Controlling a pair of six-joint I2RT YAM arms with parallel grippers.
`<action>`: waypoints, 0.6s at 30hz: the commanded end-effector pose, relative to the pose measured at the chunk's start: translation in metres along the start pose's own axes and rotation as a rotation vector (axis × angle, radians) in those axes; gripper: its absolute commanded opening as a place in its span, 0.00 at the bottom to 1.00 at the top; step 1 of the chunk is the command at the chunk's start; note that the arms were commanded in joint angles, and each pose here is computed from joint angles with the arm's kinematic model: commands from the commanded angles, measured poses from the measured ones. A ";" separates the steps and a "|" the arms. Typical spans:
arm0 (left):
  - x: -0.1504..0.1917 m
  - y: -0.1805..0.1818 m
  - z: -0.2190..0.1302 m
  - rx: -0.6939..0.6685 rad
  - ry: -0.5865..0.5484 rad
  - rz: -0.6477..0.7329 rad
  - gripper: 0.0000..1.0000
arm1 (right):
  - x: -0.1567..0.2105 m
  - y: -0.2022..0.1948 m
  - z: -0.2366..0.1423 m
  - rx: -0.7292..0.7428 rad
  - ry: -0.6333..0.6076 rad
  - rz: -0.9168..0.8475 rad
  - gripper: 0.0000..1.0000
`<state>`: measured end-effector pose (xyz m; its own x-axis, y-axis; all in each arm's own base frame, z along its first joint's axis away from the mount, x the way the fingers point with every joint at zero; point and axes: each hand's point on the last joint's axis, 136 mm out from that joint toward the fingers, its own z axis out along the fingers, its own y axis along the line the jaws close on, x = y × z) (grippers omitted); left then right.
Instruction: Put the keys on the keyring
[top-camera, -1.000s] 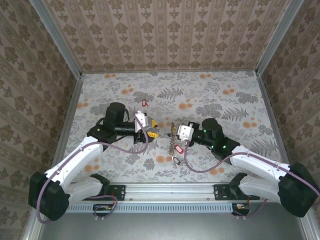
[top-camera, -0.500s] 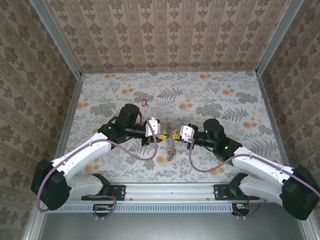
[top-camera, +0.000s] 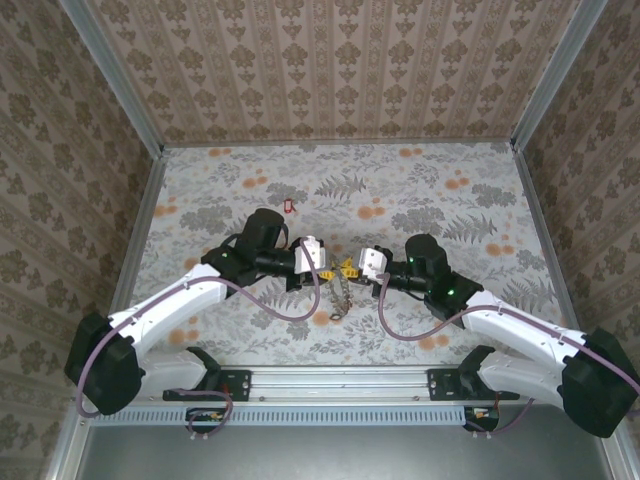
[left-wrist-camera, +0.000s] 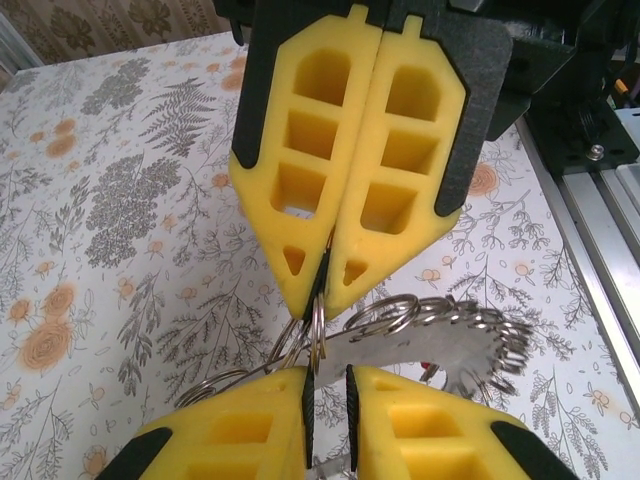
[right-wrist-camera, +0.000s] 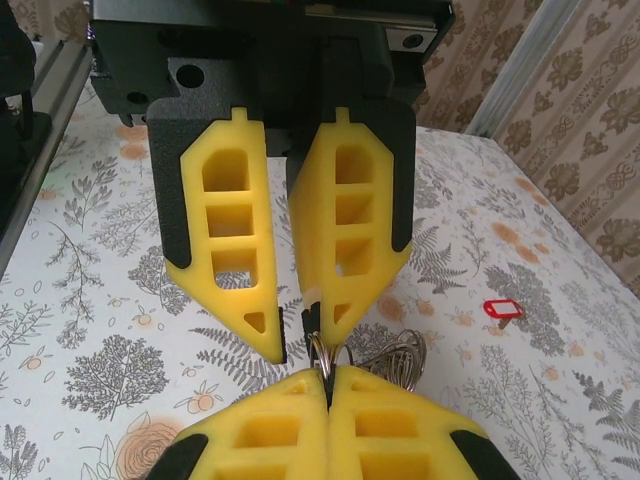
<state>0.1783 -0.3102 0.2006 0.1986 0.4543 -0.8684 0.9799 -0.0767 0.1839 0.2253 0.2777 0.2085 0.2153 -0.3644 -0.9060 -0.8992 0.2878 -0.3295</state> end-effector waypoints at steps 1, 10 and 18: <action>-0.012 0.005 0.000 -0.015 -0.032 0.024 0.19 | -0.028 -0.010 -0.001 0.010 -0.077 -0.017 0.01; -0.015 0.005 0.002 -0.019 -0.065 0.007 0.15 | -0.026 -0.012 0.001 0.024 -0.073 -0.013 0.01; -0.019 0.009 0.002 -0.035 -0.097 -0.007 0.13 | -0.026 -0.009 0.003 0.023 -0.081 -0.009 0.01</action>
<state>0.1853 -0.3134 0.2033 0.1700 0.4333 -0.8851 0.9842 -0.0288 0.1750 0.2285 0.2783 0.2092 0.2020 -0.3619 -0.9101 -0.8982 0.3020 -0.3194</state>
